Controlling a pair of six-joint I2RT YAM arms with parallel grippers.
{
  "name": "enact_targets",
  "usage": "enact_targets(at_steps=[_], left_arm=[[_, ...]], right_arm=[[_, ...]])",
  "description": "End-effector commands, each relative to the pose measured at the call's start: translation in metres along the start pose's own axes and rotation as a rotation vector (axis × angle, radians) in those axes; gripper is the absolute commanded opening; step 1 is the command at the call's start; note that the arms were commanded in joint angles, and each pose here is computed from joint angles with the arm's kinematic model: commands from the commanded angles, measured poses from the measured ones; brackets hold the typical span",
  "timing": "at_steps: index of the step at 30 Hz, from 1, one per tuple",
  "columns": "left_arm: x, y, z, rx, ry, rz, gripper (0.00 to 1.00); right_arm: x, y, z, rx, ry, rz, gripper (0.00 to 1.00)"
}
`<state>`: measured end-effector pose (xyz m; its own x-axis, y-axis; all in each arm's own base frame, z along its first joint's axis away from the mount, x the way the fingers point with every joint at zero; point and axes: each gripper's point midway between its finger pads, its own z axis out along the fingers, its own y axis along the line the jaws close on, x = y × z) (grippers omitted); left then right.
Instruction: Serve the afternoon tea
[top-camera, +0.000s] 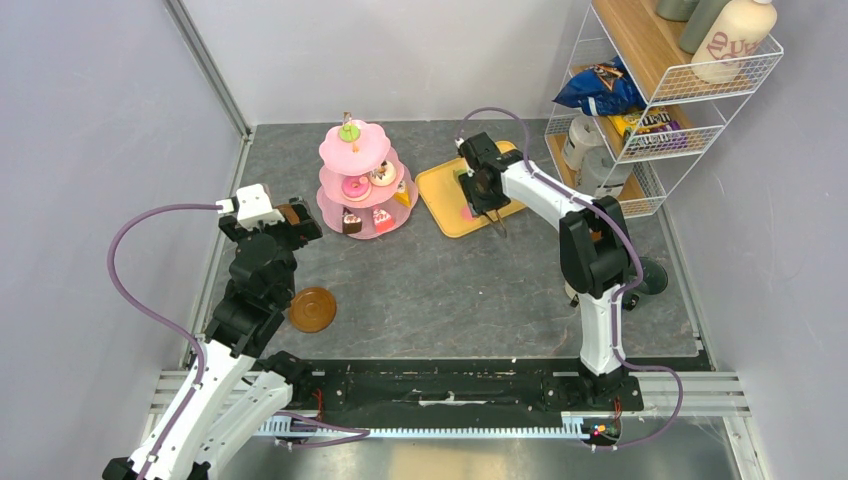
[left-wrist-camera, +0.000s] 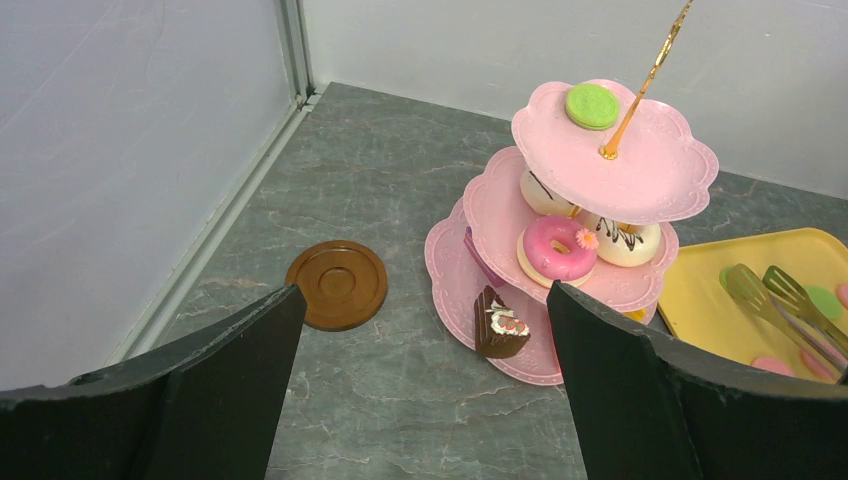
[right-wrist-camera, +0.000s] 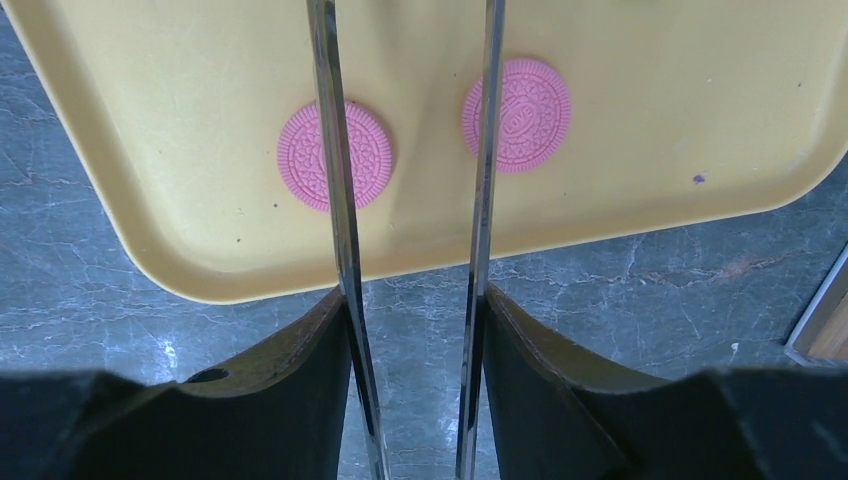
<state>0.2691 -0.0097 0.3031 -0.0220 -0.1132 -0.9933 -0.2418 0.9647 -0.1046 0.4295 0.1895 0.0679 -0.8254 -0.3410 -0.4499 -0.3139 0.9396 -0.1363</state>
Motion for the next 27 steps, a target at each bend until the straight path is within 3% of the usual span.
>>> enact_targets(at_steps=[1, 27], left_arm=[[-0.009, -0.0036, 0.0016, 0.006, -0.033, -0.051, 0.99], [-0.0085, -0.0047, 0.0021, 0.01, -0.031, -0.05, 0.99]], right_arm=[[-0.0204, -0.0016, -0.0057, 0.0, -0.04, -0.007, 0.53], [-0.0181, -0.0042, -0.0013, 0.042, 0.017, -0.057, 0.55]])
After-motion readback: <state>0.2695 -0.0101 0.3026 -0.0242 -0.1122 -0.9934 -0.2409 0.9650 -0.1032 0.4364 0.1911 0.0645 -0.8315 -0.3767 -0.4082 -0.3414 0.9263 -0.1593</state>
